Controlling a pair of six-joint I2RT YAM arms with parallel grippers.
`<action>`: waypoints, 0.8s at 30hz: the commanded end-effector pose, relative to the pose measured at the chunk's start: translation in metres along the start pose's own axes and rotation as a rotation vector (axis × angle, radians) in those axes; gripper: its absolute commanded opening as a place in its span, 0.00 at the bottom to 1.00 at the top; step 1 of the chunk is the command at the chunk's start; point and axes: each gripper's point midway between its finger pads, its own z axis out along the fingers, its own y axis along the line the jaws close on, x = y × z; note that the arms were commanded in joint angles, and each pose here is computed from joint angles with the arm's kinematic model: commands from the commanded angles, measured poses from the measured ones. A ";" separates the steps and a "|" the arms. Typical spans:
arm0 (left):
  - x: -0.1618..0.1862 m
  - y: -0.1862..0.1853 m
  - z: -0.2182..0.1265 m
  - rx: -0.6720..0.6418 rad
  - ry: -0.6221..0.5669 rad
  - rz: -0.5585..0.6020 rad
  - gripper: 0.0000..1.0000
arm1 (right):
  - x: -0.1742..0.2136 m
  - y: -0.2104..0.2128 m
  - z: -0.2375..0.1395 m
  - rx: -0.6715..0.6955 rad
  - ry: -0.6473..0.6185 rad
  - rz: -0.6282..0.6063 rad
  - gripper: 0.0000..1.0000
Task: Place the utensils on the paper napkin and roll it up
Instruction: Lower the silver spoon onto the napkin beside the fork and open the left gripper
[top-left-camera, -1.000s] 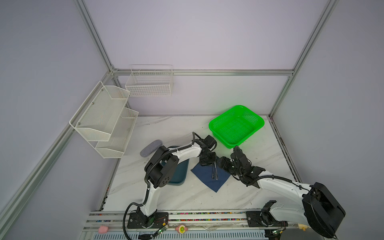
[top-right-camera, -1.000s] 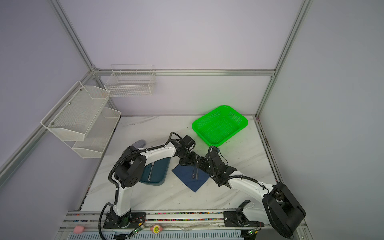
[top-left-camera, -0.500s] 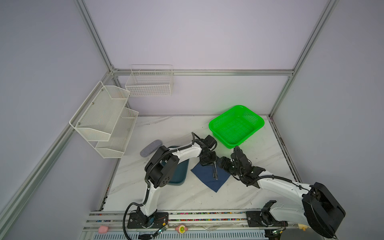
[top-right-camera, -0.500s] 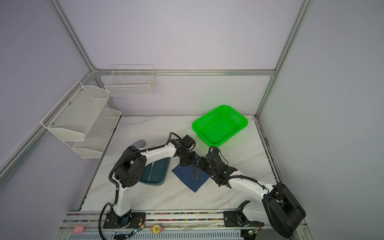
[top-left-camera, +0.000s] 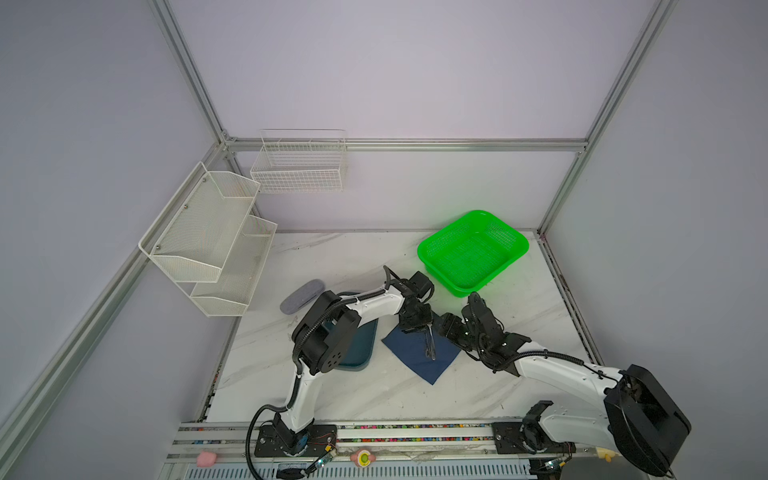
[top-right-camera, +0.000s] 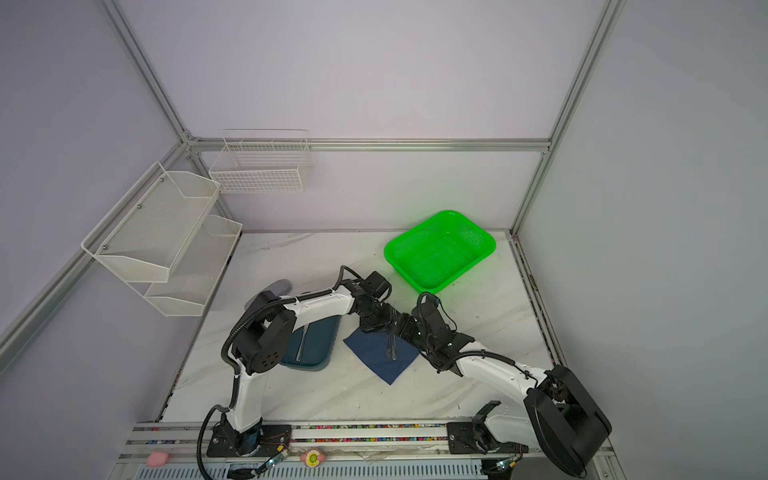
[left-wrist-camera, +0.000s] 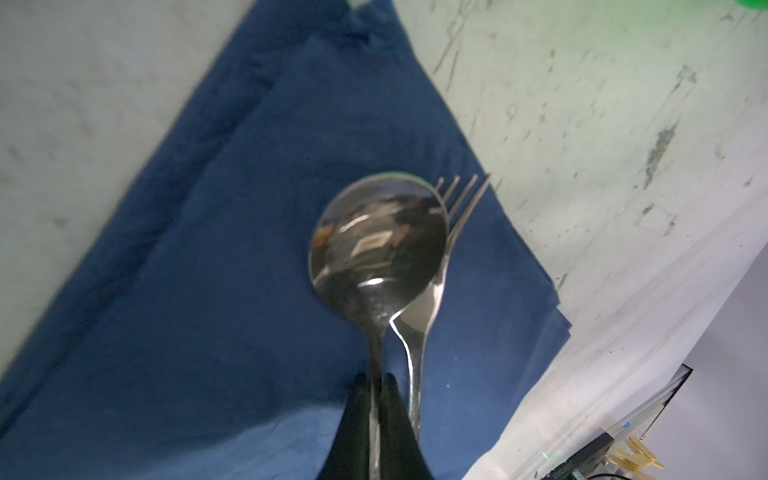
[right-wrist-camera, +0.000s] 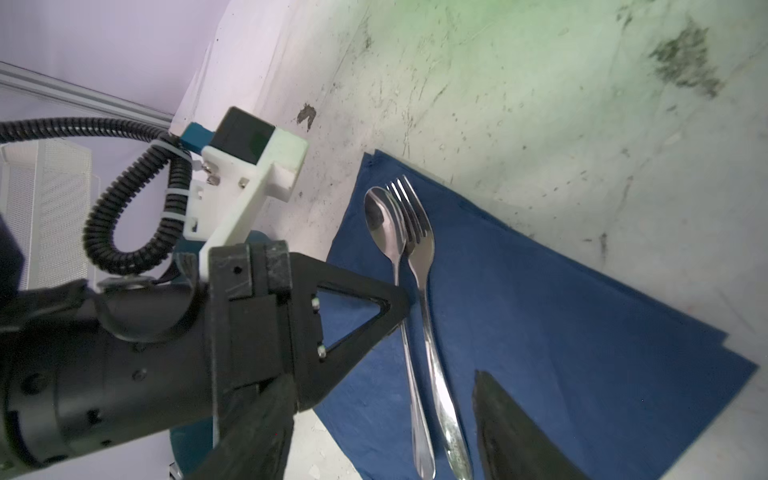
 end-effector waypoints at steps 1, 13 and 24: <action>-0.006 -0.005 -0.004 0.001 -0.028 0.014 0.08 | -0.004 -0.007 -0.002 0.016 -0.029 0.025 0.69; -0.005 -0.004 -0.003 -0.003 -0.024 0.025 0.14 | -0.003 -0.008 0.001 0.018 -0.023 0.015 0.70; -0.008 -0.002 -0.008 -0.029 -0.041 0.052 0.13 | -0.003 -0.007 0.001 0.012 -0.021 0.014 0.70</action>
